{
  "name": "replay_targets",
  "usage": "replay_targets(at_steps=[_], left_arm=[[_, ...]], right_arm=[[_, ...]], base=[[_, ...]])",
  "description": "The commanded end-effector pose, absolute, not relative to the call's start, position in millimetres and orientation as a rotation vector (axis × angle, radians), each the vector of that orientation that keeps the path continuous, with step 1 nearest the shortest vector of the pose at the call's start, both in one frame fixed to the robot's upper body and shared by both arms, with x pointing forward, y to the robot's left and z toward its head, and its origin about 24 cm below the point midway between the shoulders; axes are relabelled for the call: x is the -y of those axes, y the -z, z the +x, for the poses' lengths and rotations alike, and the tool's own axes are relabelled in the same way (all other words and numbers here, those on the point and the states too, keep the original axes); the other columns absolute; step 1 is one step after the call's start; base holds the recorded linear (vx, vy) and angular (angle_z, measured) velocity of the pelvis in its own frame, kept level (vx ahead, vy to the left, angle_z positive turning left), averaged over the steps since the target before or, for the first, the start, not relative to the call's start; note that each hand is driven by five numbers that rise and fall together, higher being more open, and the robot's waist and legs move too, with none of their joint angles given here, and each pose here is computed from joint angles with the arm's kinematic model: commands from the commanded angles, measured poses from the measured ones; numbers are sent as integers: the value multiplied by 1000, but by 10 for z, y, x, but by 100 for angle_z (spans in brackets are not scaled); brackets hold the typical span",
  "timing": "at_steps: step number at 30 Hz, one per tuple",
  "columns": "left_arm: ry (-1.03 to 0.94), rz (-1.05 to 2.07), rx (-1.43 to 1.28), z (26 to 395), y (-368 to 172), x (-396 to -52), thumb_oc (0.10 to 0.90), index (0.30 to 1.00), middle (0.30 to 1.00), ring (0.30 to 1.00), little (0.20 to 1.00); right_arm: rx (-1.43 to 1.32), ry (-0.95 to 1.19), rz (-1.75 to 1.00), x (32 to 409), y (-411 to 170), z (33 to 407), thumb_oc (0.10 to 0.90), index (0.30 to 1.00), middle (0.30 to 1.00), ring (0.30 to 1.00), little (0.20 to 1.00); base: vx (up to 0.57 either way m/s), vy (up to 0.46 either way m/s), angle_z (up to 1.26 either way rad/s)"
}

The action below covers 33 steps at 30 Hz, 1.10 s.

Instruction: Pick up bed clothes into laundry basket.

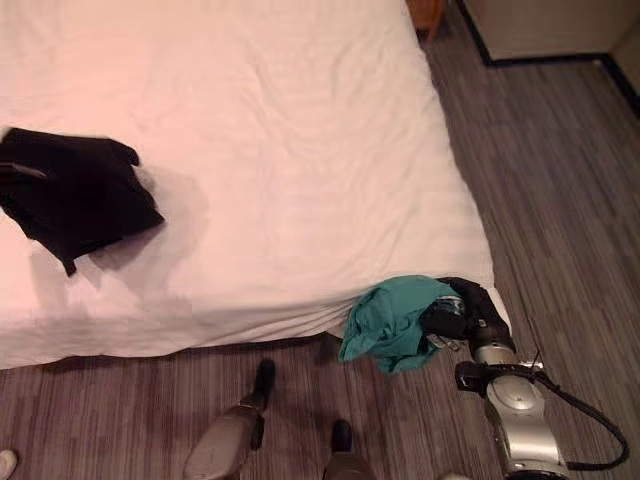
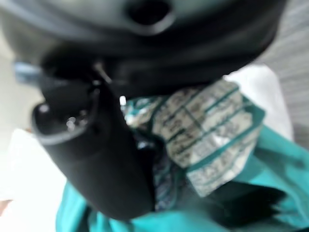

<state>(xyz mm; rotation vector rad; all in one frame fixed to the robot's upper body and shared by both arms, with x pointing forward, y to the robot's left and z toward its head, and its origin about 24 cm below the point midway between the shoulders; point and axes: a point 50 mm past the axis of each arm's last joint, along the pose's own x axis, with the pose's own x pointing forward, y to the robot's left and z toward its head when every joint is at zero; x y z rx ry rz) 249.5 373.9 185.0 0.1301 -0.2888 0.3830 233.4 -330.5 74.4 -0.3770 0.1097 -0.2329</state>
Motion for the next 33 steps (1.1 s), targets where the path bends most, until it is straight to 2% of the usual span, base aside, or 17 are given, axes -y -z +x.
replay_targets(at_steps=[1, 4, 5, 6, 13, 15, 23, 27, 33], left_arm=[[-361, 109, 629, 2269, -2218, -3560, 400, 300, 300, 300, 300], [-325, 53, 639, 2241, -2111, -3425, 400, 300, 300, 300, 300], [-199, -12, 644, 2239, -1959, -3113, 400, 300, 300, 300, 300], [-198, -13, 643, 2239, -1956, -3110, 400, 300, 300, 300, 300], [183, -213, 642, 2525, -1868, -2157, 400, 300, 300, 300, 300], [217, -287, 623, 2663, -1866, -1984, 400, 300, 300, 300, 300], [253, -309, 537, 2565, -1658, -1921, 400, 300, 300, 300, 300], [277, -339, 489, 2500, -1548, -1891, 400, 300, 300, 300, 300], [242, -367, 446, 2467, -1418, -1913, 400, 300, 300, 300, 300]], right_arm=[[349, 286, -395, 3278, -1699, 2502, 400, 300, 300, 300, 300], [352, 284, -392, 3248, -1680, 2502, 400, 300, 300, 300, 300], [369, 281, -362, 3183, -1649, 2504, 400, 300, 300, 300, 300], [368, 281, -363, 3184, -1648, 2502, 400, 300, 300, 300, 300], [357, 224, -280, 2854, -1395, 2486, 400, 300, 300, 300, 300], [310, 226, -263, 2803, -1243, 2436, 400, 300, 300, 300, 300], [272, 188, -227, 2626, -1101, 2516, 400, 300, 300, 300, 300], [288, 114, -215, 2436, -1114, 2565, 400, 300, 300, 300, 300], [294, 96, -188, 2451, -1123, 2448, 400, 300, 300, 300, 300]], base=[[-169, -49, -61], [-153, 17, -82], [-100, 33, -107], [-179, 54, -100], [-330, 53, -108], [-581, -107, -136], [-232, -70, -122], [-254, -302, -92], [-259, -418, -49]])
